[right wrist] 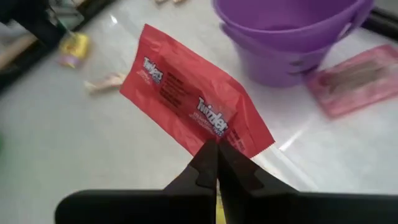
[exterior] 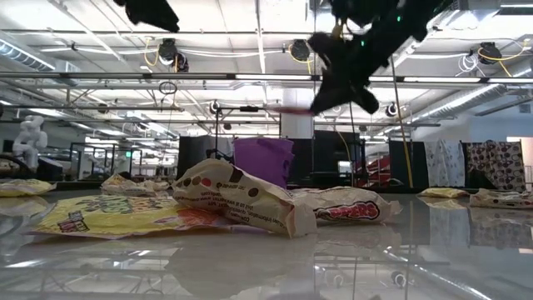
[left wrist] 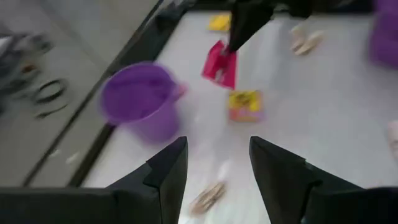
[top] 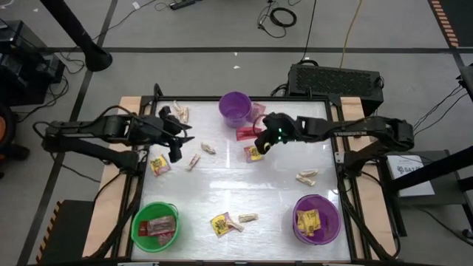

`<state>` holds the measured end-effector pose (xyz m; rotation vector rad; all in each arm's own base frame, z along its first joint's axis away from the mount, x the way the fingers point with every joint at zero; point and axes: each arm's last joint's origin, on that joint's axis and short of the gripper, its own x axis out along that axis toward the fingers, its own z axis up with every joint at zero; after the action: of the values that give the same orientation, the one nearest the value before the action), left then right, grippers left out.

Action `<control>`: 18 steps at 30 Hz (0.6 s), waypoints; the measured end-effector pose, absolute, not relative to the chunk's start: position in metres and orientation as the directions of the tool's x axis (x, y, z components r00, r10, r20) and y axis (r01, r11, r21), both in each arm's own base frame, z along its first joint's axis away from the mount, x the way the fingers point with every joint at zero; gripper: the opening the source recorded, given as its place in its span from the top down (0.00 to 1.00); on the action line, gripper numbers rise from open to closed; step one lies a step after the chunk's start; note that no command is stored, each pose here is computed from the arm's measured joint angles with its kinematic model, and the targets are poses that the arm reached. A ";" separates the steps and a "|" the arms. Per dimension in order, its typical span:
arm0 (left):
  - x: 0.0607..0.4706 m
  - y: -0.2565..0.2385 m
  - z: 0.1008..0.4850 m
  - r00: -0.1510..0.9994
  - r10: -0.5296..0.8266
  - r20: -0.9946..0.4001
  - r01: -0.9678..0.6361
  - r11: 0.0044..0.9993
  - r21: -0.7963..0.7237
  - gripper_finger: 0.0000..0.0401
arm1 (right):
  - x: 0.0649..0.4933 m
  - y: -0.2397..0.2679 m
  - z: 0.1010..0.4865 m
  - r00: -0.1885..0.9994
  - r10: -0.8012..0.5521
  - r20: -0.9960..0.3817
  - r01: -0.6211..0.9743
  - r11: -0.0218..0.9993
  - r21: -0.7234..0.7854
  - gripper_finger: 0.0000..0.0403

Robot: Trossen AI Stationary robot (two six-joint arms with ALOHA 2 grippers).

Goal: Sort candy by brand, put in halloween buckets
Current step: Put the red candy into the green bucket

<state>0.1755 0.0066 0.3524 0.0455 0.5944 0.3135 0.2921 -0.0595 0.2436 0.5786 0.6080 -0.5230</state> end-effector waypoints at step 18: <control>0.226 0.026 0.271 0.912 -0.189 -0.363 -0.112 0.738 -0.666 0.55 | 0.326 0.020 0.278 0.734 -0.446 -0.512 0.654 0.667 0.356 1.00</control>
<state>0.2257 0.0258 0.2713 -0.7457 0.4299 -0.0434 0.3263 0.0200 0.2778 0.5540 0.4035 -0.6401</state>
